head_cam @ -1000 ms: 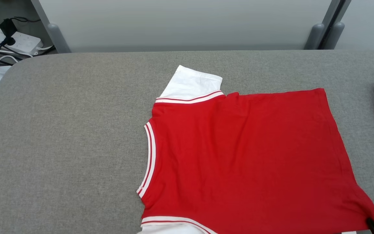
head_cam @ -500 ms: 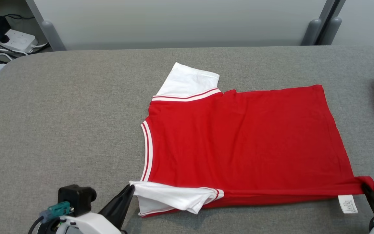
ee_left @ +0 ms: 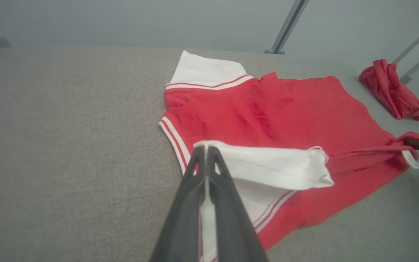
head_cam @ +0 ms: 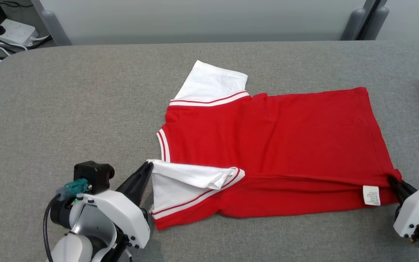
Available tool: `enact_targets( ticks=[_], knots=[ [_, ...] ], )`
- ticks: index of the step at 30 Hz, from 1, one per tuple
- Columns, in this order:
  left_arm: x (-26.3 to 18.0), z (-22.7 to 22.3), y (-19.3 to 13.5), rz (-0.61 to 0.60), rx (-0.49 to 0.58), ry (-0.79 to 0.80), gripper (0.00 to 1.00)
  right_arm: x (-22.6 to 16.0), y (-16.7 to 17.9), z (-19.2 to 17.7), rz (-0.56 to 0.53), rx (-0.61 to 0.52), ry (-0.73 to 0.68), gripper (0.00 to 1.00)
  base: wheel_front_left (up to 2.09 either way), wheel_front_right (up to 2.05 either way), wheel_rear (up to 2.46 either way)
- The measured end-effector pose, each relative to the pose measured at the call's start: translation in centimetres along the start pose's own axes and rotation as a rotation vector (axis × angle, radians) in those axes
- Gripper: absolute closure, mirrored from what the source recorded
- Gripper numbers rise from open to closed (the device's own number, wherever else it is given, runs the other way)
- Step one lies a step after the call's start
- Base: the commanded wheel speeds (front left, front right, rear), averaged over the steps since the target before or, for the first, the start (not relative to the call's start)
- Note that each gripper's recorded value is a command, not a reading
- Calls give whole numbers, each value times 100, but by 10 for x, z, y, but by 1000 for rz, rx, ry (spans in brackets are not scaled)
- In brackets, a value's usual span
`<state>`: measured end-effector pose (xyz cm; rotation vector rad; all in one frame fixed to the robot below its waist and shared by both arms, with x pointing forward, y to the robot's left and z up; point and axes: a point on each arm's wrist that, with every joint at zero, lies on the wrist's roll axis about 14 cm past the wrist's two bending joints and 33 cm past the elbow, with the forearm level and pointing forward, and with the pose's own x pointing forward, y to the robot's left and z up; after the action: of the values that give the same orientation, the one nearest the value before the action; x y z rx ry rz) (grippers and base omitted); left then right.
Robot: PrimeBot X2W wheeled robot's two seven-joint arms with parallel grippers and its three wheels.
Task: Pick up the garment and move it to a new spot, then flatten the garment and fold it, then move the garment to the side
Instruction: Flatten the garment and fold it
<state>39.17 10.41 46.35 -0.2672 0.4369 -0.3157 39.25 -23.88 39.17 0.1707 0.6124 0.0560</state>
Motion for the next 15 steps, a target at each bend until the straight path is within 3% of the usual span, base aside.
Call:
enact_targets(
  ticks=[15],
  knots=[
    [52, 2, 7, -8, 63, -3, 100, 39, 1, 9, 3, -22, 17, 100, 0, 0, 0]
  ],
)
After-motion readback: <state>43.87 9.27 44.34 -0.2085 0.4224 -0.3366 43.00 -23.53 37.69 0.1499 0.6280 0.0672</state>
